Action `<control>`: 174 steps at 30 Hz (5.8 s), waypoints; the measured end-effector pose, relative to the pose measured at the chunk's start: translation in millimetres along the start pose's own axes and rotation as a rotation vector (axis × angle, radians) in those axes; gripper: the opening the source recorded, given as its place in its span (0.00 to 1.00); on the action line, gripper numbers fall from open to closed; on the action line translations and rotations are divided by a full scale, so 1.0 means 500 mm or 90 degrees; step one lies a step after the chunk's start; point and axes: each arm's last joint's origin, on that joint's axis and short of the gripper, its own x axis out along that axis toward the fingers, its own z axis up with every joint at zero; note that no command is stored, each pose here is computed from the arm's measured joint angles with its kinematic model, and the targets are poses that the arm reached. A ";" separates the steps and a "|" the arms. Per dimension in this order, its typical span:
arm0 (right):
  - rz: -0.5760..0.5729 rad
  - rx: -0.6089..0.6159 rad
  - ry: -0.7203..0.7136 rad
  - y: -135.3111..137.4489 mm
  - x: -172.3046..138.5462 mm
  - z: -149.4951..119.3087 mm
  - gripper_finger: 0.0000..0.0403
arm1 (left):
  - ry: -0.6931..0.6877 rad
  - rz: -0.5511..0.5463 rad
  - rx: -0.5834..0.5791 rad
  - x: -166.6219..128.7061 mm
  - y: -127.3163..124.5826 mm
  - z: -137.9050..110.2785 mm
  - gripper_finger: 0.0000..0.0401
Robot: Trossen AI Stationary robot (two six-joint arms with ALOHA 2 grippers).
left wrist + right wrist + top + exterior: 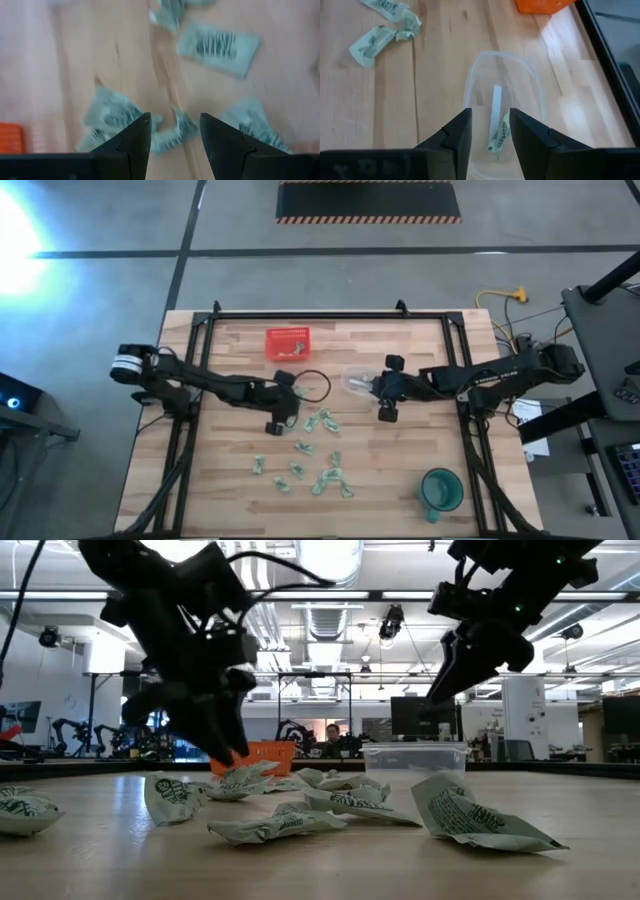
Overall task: Pick and place items into bin
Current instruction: Put the green stevia packet into the orange bin, then put the green stevia packet into the transparent bin
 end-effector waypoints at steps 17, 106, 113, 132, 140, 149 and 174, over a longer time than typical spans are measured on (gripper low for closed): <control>0.000 -0.004 -0.012 0.000 0.000 0.000 0.23 | 0.036 -0.015 -0.006 0.016 -0.004 -0.005 0.08; 0.305 -0.054 -0.201 0.109 0.148 0.025 0.27 | -0.055 0.131 -0.151 -0.117 0.056 -0.001 0.30; 0.307 -0.053 -0.188 0.128 0.181 0.040 0.37 | -0.041 0.135 -0.155 -0.114 0.049 -0.020 0.30; 0.217 -0.103 -0.142 0.191 0.177 0.033 0.47 | -0.045 0.164 -0.159 -0.118 0.053 -0.020 0.30; 0.170 -0.126 -0.141 0.199 0.175 0.030 0.44 | -0.047 0.164 -0.159 -0.118 0.053 -0.019 0.30; 0.170 -0.143 -0.117 0.216 0.211 0.009 0.41 | -0.048 0.164 -0.160 -0.118 0.053 -0.019 0.30; 0.131 -0.151 -0.103 0.211 0.213 0.009 0.02 | -0.047 0.164 -0.160 -0.118 0.053 -0.019 0.30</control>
